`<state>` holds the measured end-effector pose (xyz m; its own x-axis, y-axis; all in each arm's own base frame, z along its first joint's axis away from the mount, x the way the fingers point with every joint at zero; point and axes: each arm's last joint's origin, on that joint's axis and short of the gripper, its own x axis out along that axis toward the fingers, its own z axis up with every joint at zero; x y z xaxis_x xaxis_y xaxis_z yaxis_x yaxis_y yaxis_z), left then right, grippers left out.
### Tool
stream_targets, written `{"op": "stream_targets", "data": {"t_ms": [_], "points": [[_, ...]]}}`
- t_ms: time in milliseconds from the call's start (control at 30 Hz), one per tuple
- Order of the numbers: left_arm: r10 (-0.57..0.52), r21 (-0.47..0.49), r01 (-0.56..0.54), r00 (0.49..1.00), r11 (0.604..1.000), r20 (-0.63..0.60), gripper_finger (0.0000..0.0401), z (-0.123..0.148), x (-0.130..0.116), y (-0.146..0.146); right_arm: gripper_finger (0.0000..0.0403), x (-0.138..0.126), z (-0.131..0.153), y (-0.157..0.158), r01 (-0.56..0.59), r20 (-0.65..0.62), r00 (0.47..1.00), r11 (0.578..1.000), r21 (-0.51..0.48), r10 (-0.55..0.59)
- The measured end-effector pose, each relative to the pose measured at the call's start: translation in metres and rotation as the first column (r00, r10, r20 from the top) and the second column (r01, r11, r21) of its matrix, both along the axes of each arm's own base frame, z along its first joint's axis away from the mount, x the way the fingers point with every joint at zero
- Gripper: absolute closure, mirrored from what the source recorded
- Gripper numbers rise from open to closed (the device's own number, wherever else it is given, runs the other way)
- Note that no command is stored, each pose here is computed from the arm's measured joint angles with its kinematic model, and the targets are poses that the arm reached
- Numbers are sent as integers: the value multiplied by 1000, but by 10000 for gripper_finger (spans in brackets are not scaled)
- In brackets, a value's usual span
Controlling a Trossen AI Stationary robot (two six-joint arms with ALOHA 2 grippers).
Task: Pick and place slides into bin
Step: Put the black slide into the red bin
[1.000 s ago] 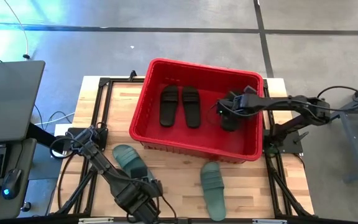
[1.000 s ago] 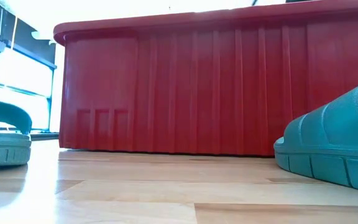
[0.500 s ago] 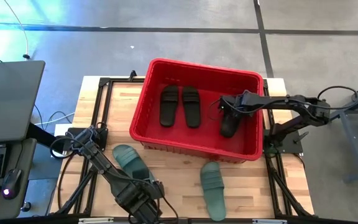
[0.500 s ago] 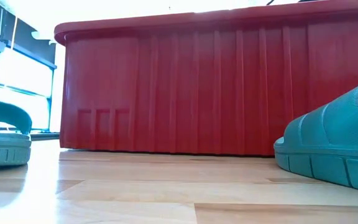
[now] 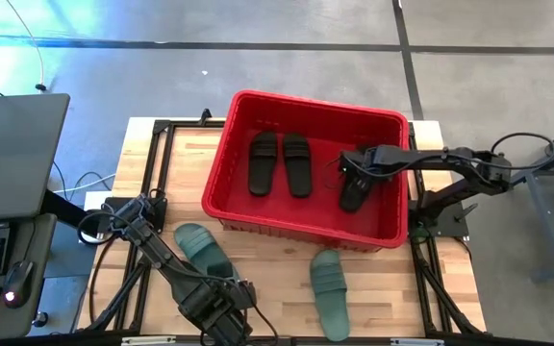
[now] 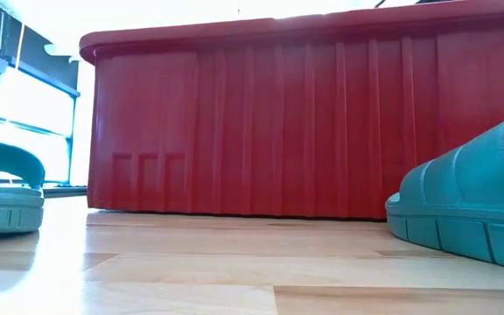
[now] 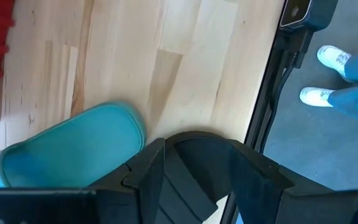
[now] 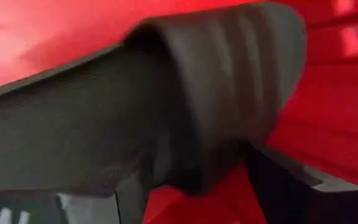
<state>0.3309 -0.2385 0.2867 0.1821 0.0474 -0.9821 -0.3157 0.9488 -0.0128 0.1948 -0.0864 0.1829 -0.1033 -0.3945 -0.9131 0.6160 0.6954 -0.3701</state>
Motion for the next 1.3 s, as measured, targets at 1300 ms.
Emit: {"op": "stream_targets", "data": {"t_ms": [1300], "points": [[-35,-84,31,998,996,-51,245,0,-3,-6,245,62,238,200,-673,897,307,739,-33,319]]}}
